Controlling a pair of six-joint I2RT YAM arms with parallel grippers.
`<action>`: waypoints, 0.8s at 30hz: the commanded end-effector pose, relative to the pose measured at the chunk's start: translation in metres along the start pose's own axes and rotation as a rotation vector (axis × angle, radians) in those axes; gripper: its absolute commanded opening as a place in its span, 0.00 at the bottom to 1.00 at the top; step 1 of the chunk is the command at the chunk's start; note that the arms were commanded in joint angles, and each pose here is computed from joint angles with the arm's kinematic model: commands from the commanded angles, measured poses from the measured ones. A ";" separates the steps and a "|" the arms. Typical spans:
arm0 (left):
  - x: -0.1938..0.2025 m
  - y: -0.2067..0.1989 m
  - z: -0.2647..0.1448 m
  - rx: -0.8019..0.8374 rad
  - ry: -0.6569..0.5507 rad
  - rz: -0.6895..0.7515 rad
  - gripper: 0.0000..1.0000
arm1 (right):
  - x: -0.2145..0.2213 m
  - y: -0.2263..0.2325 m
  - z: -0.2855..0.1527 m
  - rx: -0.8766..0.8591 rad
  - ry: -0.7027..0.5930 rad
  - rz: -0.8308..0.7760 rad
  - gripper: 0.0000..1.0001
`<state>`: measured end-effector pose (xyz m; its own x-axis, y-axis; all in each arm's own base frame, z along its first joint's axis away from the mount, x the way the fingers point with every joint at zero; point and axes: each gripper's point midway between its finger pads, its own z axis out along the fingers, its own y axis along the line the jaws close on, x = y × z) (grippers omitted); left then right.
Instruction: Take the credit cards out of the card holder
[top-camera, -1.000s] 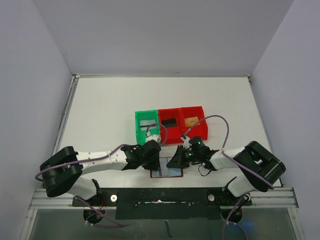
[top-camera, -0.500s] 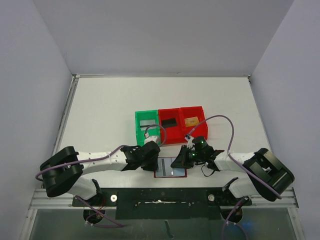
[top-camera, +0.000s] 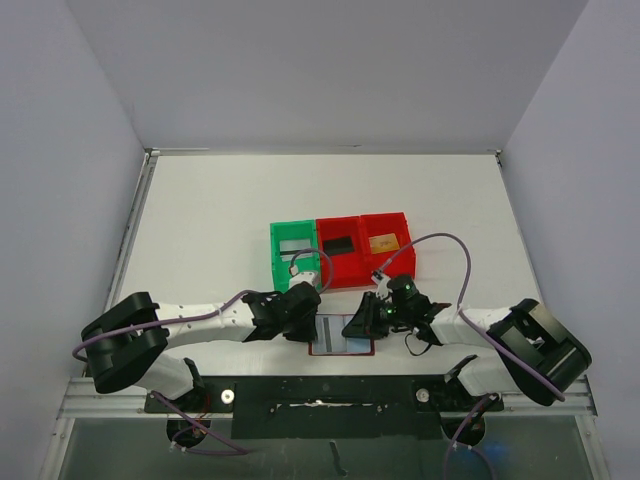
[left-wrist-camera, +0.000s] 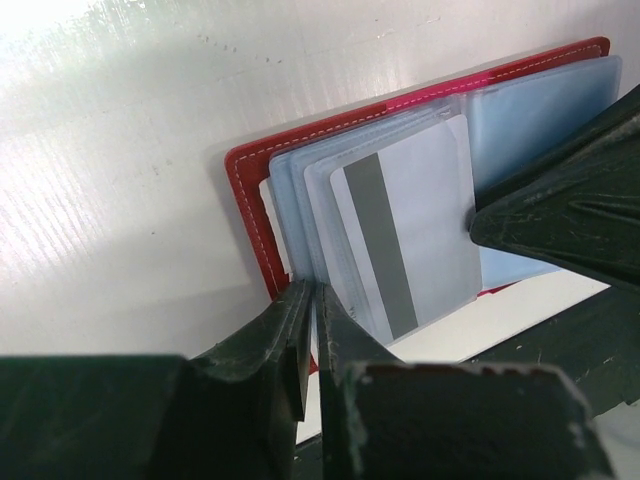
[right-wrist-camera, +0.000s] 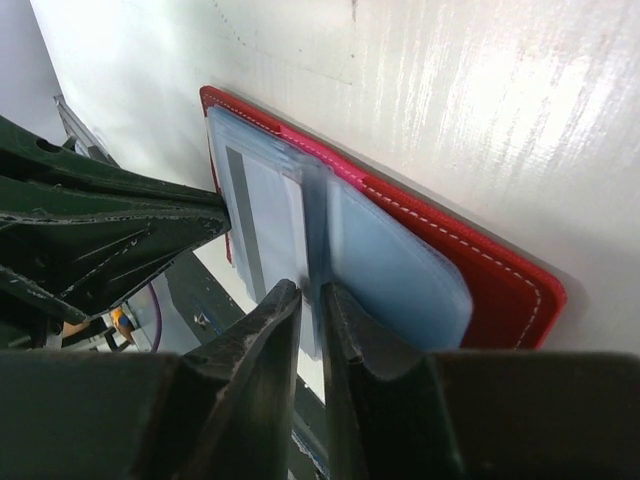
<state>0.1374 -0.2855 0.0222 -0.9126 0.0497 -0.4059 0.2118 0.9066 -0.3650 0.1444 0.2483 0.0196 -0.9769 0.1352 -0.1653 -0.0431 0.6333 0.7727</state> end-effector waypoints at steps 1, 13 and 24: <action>-0.001 -0.001 0.001 -0.011 -0.006 0.006 0.05 | -0.006 0.011 0.000 -0.059 -0.020 -0.015 0.20; 0.002 0.006 0.003 -0.041 -0.001 -0.001 0.03 | -0.005 -0.001 -0.008 -0.023 -0.026 -0.030 0.00; 0.014 0.021 0.006 -0.061 0.018 0.009 0.02 | -0.006 -0.018 -0.031 -0.023 0.006 -0.040 0.00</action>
<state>0.1367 -0.2842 0.0184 -0.9113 0.0412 -0.4097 0.2063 0.9068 -0.3676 0.1500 0.2170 0.0236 -0.9721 0.1530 -0.1779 -0.0475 0.6143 0.7876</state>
